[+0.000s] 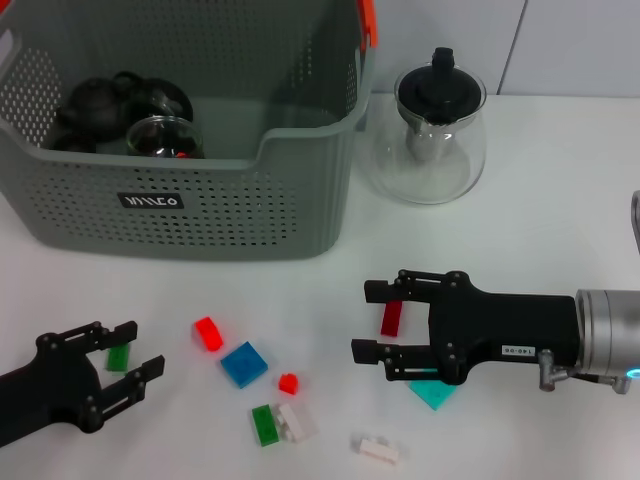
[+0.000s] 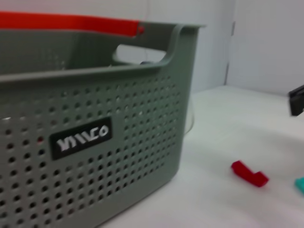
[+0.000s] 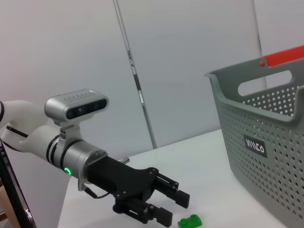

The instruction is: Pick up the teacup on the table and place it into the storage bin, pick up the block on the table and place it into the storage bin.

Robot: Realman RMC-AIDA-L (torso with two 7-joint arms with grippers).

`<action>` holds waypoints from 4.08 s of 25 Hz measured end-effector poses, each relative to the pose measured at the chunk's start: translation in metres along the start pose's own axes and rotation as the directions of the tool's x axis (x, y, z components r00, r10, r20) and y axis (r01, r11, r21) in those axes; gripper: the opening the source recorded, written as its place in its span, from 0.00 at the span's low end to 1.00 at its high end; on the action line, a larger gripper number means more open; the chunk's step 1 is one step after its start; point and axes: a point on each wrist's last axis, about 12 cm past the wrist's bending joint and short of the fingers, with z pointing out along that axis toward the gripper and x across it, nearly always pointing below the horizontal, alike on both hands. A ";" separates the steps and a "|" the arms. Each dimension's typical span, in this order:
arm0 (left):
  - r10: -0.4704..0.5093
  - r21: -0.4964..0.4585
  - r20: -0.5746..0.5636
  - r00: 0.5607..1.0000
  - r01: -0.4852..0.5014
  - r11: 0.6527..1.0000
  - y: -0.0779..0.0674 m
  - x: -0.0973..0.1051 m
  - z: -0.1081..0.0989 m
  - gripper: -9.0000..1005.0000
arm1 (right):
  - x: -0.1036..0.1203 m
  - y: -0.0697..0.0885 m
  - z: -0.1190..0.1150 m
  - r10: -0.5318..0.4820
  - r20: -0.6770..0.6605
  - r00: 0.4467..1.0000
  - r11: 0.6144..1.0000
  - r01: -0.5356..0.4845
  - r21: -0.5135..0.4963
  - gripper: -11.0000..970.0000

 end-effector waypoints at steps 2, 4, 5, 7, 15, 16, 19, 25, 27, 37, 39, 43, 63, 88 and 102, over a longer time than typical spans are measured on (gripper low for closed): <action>0.002 -0.025 -0.020 1.000 -0.002 1.000 0.003 0.002 0.001 0.53 | 0.000 0.000 0.000 0.001 0.000 1.000 1.000 -0.001 0.000 0.82; 0.004 -0.037 -0.027 1.000 -0.005 0.999 0.004 0.003 0.001 0.53 | 0.000 0.000 0.000 0.001 0.000 1.000 1.000 -0.001 0.000 0.82; 0.005 -0.043 -0.030 1.000 -0.006 0.999 0.004 0.004 0.001 0.53 | 0.000 0.000 0.000 0.002 0.000 1.000 1.000 -0.002 0.000 0.82; 0.009 -0.058 -0.039 0.999 -0.011 0.998 0.004 0.007 0.000 0.53 | 0.000 0.000 0.000 0.002 0.000 1.000 1.000 -0.002 0.001 0.82; 0.021 -0.131 -0.047 0.999 -0.027 0.991 0.002 0.018 -0.007 0.63 | 0.002 0.001 0.000 0.010 0.000 1.000 1.000 -0.010 0.000 0.82; 0.020 -0.135 -0.048 0.999 -0.026 0.991 0.003 0.019 -0.007 0.64 | 0.002 0.001 0.000 0.010 0.000 1.000 1.000 -0.010 -0.001 0.82; 0.008 -0.161 -0.050 0.999 -0.016 0.987 0.003 0.022 -0.007 0.65 | 0.002 0.001 0.000 0.010 0.000 1.000 1.000 -0.010 -0.001 0.82; 0.044 -0.234 -0.027 0.999 -0.049 0.971 -0.001 0.030 -0.006 0.65 | 0.002 0.001 0.000 0.011 0.001 1.000 1.000 -0.011 0.000 0.82; 0.058 -0.242 -0.021 0.998 -0.061 0.968 -0.004 0.032 -0.005 0.65 | 0.002 0.001 0.000 0.011 0.001 1.000 1.000 -0.011 0.000 0.82; 0.078 -0.240 -0.019 0.997 -0.080 0.968 -0.010 0.037 0.001 0.64 | 0.002 0.001 0.000 0.010 0.001 1.000 1.000 -0.010 -0.002 0.82; 0.070 -0.251 -0.036 0.997 -0.077 0.965 -0.009 0.039 0.002 0.64 | 0.002 0.001 0.000 0.010 0.001 1.000 1.000 -0.010 -0.002 0.82; 0.062 -0.272 -0.041 0.997 -0.071 0.960 -0.008 0.041 0.000 0.64 | 0.002 0.001 0.000 0.010 0.001 1.000 1.000 -0.010 -0.001 0.82; 0.036 -0.289 -0.006 0.999 -0.036 0.957 -0.012 0.042 -0.001 0.61 | 0.003 0.001 -0.002 0.017 0.006 1.000 1.000 -0.017 0.006 0.82; -0.012 -0.317 -0.031 0.999 0.001 0.948 -0.007 0.045 0.003 0.33 | 0.004 0.002 -0.003 0.019 0.006 1.000 1.000 -0.019 0.006 0.82; -0.093 -0.073 0.347 0.933 0.126 0.989 0.002 -0.020 -0.038 0.22 | 0.004 0.003 -0.003 0.021 0.008 1.000 1.000 -0.021 0.005 0.82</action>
